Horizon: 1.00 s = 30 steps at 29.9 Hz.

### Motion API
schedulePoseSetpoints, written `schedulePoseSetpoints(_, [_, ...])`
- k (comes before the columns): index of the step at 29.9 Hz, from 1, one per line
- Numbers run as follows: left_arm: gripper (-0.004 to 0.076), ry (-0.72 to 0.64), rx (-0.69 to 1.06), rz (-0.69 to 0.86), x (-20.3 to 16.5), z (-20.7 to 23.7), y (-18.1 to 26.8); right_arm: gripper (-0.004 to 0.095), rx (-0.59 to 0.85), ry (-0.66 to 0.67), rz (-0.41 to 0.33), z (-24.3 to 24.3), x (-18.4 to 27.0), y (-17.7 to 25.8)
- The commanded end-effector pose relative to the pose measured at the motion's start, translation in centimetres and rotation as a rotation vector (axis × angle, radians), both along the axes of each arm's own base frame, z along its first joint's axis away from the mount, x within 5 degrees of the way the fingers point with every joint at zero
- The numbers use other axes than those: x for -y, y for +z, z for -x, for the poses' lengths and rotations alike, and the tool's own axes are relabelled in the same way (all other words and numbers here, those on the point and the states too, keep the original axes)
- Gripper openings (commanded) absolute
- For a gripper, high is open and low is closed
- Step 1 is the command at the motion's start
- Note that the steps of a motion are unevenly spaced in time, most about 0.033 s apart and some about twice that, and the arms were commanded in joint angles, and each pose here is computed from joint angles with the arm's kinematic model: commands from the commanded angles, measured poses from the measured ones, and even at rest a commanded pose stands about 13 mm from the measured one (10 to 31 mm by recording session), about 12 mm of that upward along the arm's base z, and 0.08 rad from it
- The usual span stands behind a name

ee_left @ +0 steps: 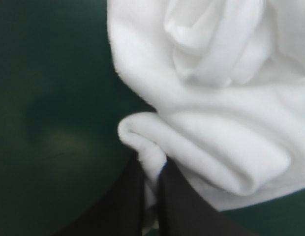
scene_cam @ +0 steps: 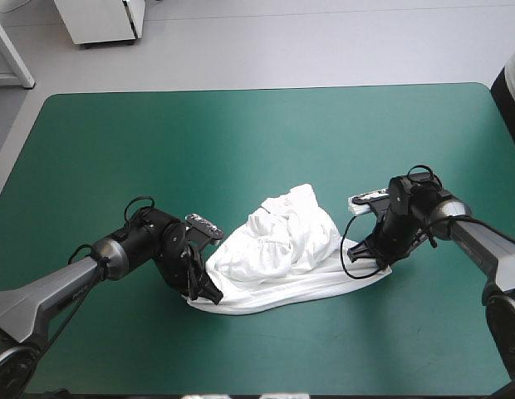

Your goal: Fold the cloth

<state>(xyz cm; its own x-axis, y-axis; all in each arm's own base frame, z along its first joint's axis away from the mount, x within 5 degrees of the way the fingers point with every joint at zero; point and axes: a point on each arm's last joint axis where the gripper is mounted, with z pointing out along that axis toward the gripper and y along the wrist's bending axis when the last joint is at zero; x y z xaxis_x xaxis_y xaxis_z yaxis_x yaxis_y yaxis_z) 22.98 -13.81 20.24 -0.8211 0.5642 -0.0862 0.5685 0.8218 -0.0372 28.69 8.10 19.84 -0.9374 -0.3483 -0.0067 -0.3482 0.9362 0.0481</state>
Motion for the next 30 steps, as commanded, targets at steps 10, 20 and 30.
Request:
schedulePoseSetpoints(10, [-0.001, 0.015, 0.33, 0.065, -2.9, 3.0, 13.0, -0.0013, 0.161, -0.033, -0.145, 3.9, -0.1, 10.3])
schedulePoseSetpoints(20, [-0.001, 0.023, 0.645, 0.299, -5.5, 8.1, 26.1, -0.0013, 0.705, -0.051, -0.397, 11.6, 1.4, 26.6])
schedulePoseSetpoints(30, [-0.001, -0.05, 1.004, 0.671, -7.8, 15.0, 37.9, -0.0013, 1.074, 0.018, -0.617, 18.1, 2.4, 37.1])
